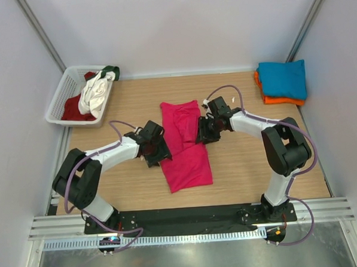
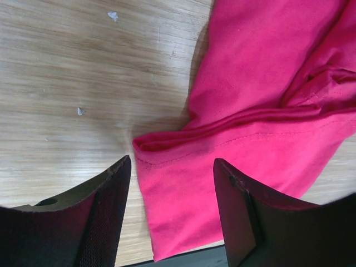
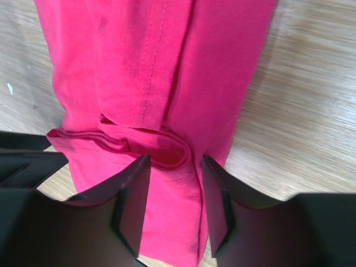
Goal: Fold and stack the t-shirts
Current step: Fold the tshirt
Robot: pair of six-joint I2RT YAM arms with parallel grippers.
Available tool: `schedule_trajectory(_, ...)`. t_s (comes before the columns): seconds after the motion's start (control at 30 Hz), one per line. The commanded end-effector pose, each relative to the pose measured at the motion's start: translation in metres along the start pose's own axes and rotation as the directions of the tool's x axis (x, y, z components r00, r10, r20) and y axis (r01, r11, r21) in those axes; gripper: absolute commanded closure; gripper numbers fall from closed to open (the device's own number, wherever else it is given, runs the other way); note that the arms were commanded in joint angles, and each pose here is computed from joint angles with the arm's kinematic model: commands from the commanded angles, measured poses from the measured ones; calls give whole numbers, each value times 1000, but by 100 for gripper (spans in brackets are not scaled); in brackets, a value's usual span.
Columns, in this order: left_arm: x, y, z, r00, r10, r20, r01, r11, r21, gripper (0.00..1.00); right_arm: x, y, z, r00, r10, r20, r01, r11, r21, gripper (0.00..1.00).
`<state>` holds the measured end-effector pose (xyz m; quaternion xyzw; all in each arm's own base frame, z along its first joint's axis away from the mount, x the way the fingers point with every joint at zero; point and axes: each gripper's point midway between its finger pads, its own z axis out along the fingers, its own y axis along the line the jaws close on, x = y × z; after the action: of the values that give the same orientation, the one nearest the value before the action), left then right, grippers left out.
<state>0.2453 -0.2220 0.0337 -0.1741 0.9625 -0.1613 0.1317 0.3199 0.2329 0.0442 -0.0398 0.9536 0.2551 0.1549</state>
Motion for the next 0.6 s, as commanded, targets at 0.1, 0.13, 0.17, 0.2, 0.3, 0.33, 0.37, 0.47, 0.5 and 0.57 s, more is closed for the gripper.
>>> schedule_trajectory(0.1, -12, -13, -4, 999, 17, 28, -18, 1000, 13, 32, -18, 13, -4, 998, -46, 38, 46, 999, -11, 64)
schedule_trajectory(0.13, -10, -11, -4, 1000, 17, 24, -18, 1000, 7, 30, -19, 12, -4, 998, -46, 38, 46, 999, -8, 67)
schedule_trajectory(0.17, -11, -11, -4, 999, 17, 28, -18, 1000, 8, 30, -19, 11, -3, 998, -45, 38, 45, 999, -5, 72)
schedule_trajectory(0.2, -9, -9, -2, 999, 26, 25, -27, 1000, 8, 30, -19, 11, -3, 998, -46, 36, 46, 999, -3, 84)
schedule_trajectory(0.3, -10, -12, 5, 999, 36, 20, -36, 999, 17, 38, -21, 11, -2, 998, -44, 38, 44, 999, 3, 91)
schedule_trajectory(0.33, -10, -12, 6, 999, 37, 16, -38, 999, 16, 39, -22, 10, -4, 998, -43, 38, 43, 999, 9, 91)
schedule_trajectory(0.37, -9, -12, 8, 999, 39, 10, -39, 999, 15, 42, -22, 11, -5, 998, -47, 39, 46, 999, 9, 94)
schedule_trajectory(0.47, -10, -17, 10, 999, 50, 10, -50, 998, 30, 70, -29, 14, -12, 997, -54, 61, 53, 998, 16, 99)
schedule_trajectory(0.5, -12, -18, 10, 998, 53, 18, -54, 998, 36, 78, -30, 15, -14, 996, -53, 65, 52, 998, 18, 99)
schedule_trajectory(0.57, -16, -21, 10, 998, 61, 34, -62, 997, 41, 91, -32, 17, -18, 996, -54, 67, 52, 998, 20, 99)
